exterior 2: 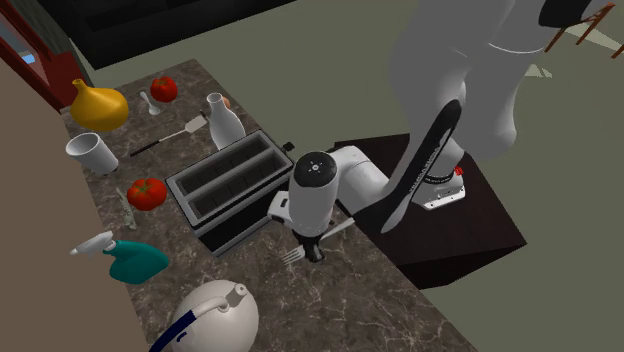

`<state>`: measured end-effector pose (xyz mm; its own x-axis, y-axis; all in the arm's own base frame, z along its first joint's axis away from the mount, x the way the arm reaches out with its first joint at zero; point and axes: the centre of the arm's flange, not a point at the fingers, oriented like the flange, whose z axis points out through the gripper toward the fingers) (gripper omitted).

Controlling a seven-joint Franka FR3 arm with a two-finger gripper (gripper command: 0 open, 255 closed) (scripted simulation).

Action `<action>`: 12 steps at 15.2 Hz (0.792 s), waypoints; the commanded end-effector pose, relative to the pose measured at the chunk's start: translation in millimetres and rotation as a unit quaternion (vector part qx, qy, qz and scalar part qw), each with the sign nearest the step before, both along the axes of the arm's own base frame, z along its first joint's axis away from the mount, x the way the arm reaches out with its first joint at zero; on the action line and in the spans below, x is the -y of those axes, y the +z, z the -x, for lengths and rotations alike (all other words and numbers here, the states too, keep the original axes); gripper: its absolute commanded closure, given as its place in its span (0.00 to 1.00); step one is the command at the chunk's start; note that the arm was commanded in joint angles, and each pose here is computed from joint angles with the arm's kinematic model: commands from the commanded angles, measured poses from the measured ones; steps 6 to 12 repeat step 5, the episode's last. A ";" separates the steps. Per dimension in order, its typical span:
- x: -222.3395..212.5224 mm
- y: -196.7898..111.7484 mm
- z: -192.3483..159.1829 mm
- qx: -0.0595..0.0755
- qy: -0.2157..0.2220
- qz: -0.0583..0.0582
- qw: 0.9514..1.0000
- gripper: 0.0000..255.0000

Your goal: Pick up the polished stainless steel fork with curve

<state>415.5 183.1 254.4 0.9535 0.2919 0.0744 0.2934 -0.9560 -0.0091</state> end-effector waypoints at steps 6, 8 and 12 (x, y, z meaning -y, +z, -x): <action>-0.1 22.0 -0.6 0.000 0.000 0.000 1.000 1.00; -0.1 22.0 -0.6 0.000 0.000 0.000 1.000 1.00; -0.1 22.0 -0.6 0.000 0.000 0.000 1.000 1.00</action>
